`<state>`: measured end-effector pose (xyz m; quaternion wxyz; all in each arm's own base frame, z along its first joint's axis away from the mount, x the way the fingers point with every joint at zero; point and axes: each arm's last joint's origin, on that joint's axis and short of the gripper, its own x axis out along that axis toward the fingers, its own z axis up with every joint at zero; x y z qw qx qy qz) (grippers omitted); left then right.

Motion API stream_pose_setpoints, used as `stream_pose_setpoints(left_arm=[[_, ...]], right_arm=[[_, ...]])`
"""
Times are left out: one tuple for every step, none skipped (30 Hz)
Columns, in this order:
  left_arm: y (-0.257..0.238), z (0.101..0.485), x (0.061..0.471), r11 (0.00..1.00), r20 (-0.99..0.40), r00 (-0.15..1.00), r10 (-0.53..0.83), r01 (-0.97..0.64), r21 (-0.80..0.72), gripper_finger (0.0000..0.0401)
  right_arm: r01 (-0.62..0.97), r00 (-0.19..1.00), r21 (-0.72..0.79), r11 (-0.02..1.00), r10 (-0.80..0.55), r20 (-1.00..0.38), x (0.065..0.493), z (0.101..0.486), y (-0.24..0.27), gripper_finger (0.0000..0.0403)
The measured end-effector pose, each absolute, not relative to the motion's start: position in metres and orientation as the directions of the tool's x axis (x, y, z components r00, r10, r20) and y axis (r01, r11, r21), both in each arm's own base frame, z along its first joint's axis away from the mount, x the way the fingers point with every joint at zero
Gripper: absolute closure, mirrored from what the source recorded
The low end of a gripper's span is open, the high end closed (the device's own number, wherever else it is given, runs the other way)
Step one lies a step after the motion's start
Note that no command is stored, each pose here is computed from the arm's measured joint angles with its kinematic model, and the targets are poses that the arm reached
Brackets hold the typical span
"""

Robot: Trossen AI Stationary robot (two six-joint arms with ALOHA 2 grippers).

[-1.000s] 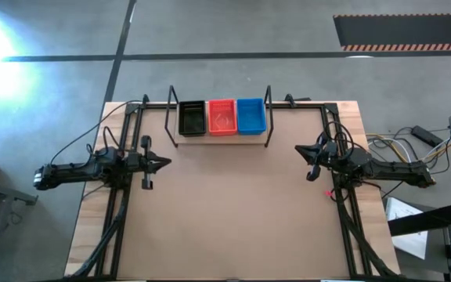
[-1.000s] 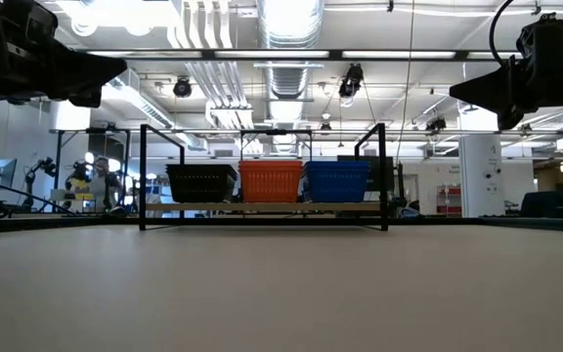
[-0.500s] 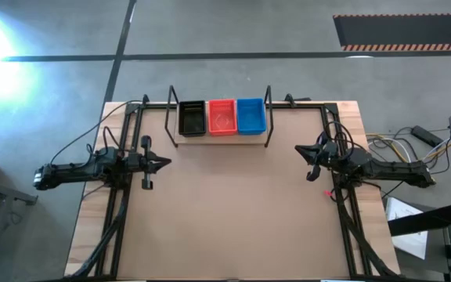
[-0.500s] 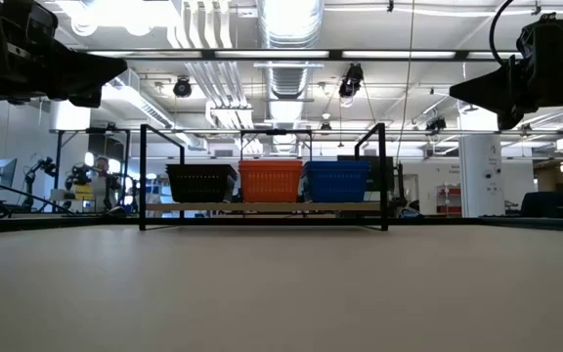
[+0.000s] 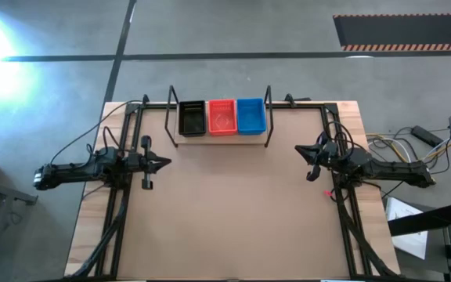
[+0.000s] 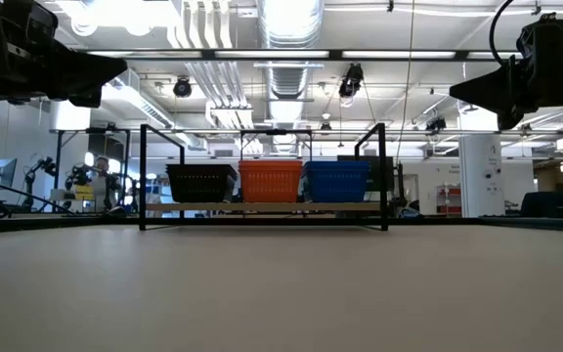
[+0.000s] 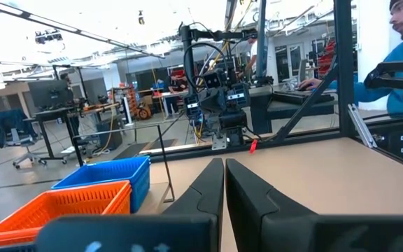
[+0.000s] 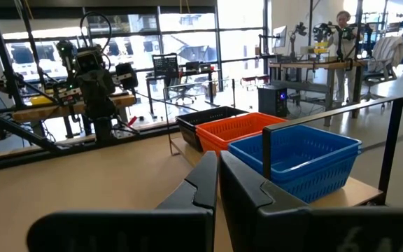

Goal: Stack baskets on shelf by color
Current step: Return to Home Position

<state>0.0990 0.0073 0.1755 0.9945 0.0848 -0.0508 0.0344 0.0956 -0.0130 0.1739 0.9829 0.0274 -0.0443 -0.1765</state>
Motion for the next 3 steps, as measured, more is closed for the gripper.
stream_pose_setpoints(left_arm=[[0.0073, 0.1754, 0.0991, 0.983, 0.106, 0.993, 0.060, -0.077, 0.165, 0.0401], [0.0073, 0.1754, 0.0991, 0.983, 0.105, 0.993, 0.060, -0.077, 0.165, 0.0401], [0.0073, 0.1754, 0.0990, 0.983, 0.106, 0.993, 0.060, -0.077, 0.165, 0.0401]], right_arm=[[0.345, 0.934, 0.070, 0.936, -0.350, 0.077, 0.0956, 0.1739, -0.0130, 0.0394], [0.345, 0.934, 0.069, 0.936, -0.349, 0.077, 0.0956, 0.1739, -0.0130, 0.0394], [0.345, 0.934, 0.069, 0.936, -0.349, 0.077, 0.0956, 0.1739, -0.0130, 0.0394]])
